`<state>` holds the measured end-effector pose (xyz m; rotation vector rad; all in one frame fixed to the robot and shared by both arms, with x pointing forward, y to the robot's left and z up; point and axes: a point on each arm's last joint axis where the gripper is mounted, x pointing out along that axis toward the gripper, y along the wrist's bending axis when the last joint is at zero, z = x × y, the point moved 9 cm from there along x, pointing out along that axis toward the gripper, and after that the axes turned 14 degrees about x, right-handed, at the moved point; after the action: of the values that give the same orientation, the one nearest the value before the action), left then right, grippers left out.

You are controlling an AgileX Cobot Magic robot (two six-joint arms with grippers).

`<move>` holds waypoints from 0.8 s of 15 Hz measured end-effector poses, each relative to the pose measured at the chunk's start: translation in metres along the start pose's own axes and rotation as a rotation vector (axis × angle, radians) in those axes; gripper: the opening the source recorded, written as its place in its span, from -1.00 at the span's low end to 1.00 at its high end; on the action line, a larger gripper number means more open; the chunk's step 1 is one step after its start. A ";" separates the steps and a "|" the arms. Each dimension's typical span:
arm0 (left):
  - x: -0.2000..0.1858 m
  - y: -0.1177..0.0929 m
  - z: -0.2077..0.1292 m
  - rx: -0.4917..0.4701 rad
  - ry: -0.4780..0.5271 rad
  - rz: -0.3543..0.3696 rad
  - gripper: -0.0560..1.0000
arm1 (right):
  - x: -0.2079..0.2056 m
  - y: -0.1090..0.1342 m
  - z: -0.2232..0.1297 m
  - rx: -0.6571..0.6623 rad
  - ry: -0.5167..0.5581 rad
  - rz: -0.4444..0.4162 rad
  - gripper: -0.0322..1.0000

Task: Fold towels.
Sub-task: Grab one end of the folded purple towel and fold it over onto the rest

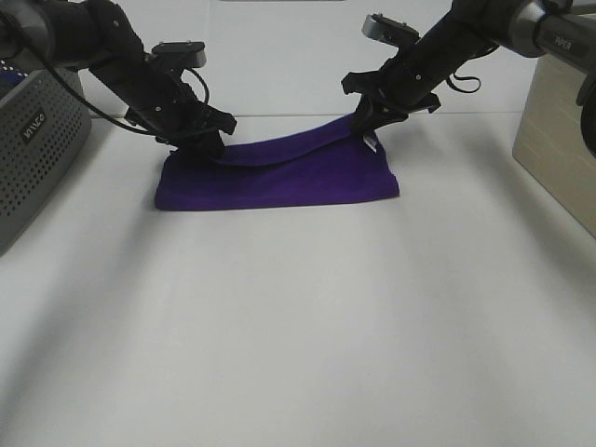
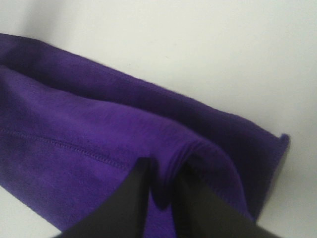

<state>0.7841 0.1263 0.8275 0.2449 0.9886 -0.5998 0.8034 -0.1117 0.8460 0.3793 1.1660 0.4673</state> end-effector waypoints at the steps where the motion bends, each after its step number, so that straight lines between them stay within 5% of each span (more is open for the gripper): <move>1: 0.001 0.000 0.000 0.000 0.000 0.002 0.07 | 0.000 -0.002 -0.001 -0.005 0.003 -0.011 -0.24; 3: -0.002 -0.001 0.000 -0.002 0.005 -0.004 0.53 | -0.001 -0.004 -0.008 -0.014 0.046 -0.023 0.38; 5: -0.013 -0.004 -0.003 -0.001 0.071 -0.022 0.62 | -0.005 -0.008 -0.022 -0.033 0.130 -0.048 0.66; 8: -0.042 0.001 -0.008 -0.027 0.199 -0.016 0.63 | -0.037 -0.006 -0.017 -0.018 0.132 -0.139 0.72; 12: -0.049 0.040 -0.028 -0.188 0.185 -0.092 0.63 | -0.082 0.005 0.003 0.022 0.036 -0.215 0.73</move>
<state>0.7679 0.1893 0.8507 0.0889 1.2323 -0.5702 0.7792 -0.1515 0.9136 0.2617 1.2325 0.2744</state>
